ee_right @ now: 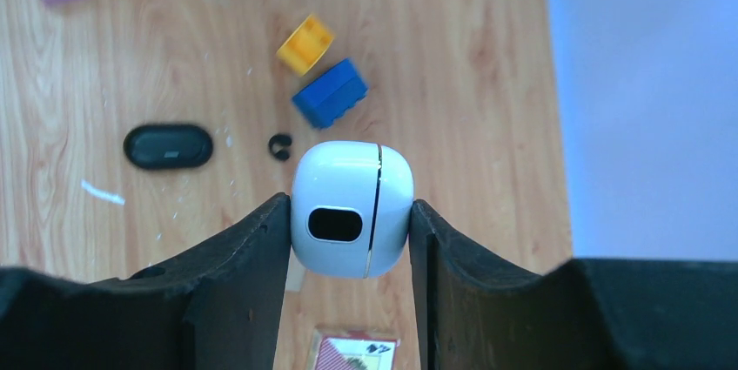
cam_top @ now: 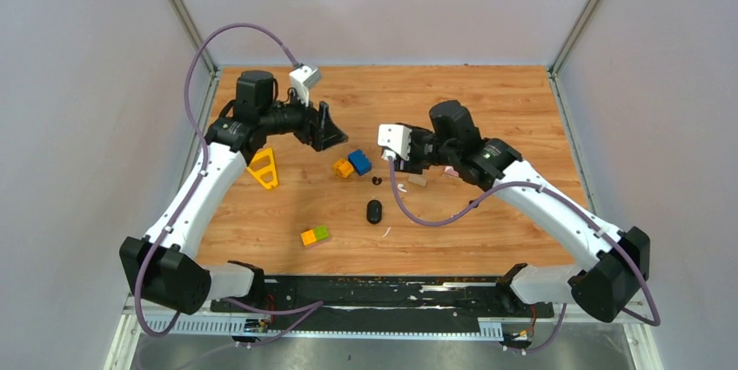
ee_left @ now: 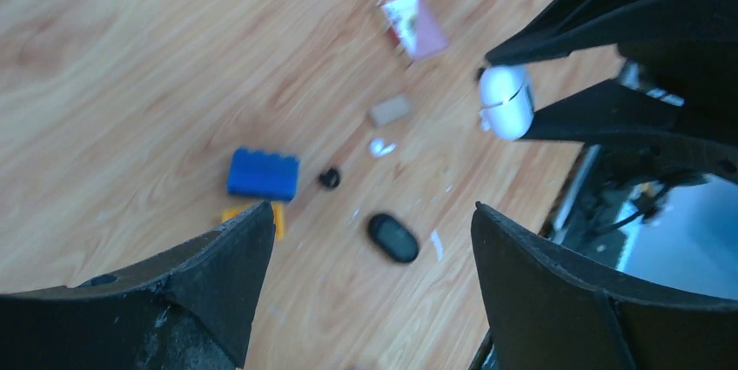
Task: Insert the wireless bluetooth earbuds into the charging case
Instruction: Pick up the charging case from the center of the board, then pass from the right arm to the left
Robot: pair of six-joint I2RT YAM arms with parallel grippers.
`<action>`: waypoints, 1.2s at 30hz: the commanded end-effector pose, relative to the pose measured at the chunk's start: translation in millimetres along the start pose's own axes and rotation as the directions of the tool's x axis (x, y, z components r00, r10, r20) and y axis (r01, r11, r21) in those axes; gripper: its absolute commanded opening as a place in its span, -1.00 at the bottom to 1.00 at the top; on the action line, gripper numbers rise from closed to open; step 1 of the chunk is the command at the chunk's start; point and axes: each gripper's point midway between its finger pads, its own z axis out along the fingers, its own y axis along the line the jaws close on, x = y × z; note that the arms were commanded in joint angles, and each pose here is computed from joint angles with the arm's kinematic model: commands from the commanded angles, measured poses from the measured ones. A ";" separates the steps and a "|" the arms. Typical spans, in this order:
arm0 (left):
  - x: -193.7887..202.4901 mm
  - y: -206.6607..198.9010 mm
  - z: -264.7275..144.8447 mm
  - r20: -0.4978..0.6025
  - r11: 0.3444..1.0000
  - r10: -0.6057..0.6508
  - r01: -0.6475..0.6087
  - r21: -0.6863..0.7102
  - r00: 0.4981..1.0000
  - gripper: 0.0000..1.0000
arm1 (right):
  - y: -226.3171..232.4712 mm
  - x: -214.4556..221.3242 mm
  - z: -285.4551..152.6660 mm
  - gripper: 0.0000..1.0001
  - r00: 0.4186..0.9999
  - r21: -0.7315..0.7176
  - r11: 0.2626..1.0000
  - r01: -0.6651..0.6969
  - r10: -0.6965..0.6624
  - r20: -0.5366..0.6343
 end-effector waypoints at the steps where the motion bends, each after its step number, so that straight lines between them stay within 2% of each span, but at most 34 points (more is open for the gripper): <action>1: -59.7 -54.0 4.8 0.146 0.961 -0.088 0.045 0.272 0.985 0.78 | -33.6 -57.7 -23.4 -0.50 0.983 0.114 0.992 -0.061 0.041 0.177; 3: -67.9 -66.0 9.8 0.142 0.938 -0.137 0.083 0.336 0.980 0.77 | -39.5 -68.8 -27.0 -0.49 0.979 0.129 0.990 -0.059 0.032 0.201; 6: -68.0 -79.8 17.5 0.112 0.915 -0.137 0.082 0.396 0.984 0.75 | -43.7 -75.0 -28.1 -0.47 0.979 0.144 0.988 -0.046 0.016 0.202; 21: -54.5 -98.7 36.6 0.006 0.853 -0.162 0.137 0.504 0.987 0.51 | -59.3 -92.4 -31.3 -0.42 0.973 0.230 0.973 0.031 -0.082 0.214; 28: -50.4 -99.3 47.6 -0.036 0.839 -0.181 0.174 0.516 0.983 0.27 | -66.4 -106.4 -28.9 -0.40 0.962 0.264 0.962 0.066 -0.132 0.240; 36: -52.1 -100.0 48.7 -0.032 0.832 -0.177 0.167 0.529 0.984 0.03 | -63.4 -105.1 -27.2 -0.38 0.961 0.265 0.962 0.067 -0.133 0.241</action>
